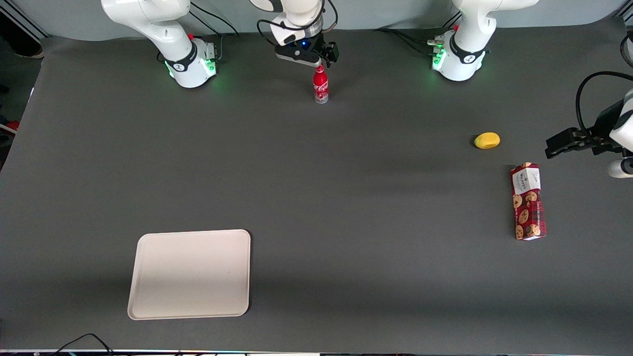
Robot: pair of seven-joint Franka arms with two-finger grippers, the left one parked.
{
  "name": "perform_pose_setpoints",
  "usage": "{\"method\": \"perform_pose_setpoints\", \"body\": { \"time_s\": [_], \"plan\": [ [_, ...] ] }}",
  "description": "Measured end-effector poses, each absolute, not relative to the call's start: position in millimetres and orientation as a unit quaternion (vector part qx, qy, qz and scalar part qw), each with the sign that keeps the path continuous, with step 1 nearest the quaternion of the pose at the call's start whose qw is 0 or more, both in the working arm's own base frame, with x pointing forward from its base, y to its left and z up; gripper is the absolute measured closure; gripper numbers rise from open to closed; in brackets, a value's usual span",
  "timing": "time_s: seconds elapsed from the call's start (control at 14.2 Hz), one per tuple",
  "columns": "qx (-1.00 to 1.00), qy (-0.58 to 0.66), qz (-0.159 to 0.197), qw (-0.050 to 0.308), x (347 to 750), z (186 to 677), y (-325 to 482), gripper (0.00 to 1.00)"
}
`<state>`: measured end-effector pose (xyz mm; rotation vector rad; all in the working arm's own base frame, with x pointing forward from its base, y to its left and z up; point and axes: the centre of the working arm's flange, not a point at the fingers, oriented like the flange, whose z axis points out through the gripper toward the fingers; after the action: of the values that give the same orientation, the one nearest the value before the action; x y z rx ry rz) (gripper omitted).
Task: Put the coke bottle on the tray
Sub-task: 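Move the open right gripper over the red Coca-Cola bottle and lower it, then close the right gripper around the bottle's neck and lift it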
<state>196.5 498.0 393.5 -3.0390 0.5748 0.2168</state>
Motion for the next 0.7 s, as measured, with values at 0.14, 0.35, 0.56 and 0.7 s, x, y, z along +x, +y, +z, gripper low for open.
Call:
{"method": "perform_pose_setpoints", "body": {
  "time_s": [0.14, 0.35, 0.56, 0.7],
  "plan": [
    [-0.979, 0.192, 0.064, 0.024, 187, 382, 498, 0.0],
    [-0.979, 0.202, 0.037, 0.013, 176, 366, 499, 0.0],
    [-0.978, 0.207, 0.029, -0.002, 166, 344, 503, 0.0],
    [-0.976, 0.212, 0.037, -0.005, 165, 334, 505, 0.0]
  ]
}}
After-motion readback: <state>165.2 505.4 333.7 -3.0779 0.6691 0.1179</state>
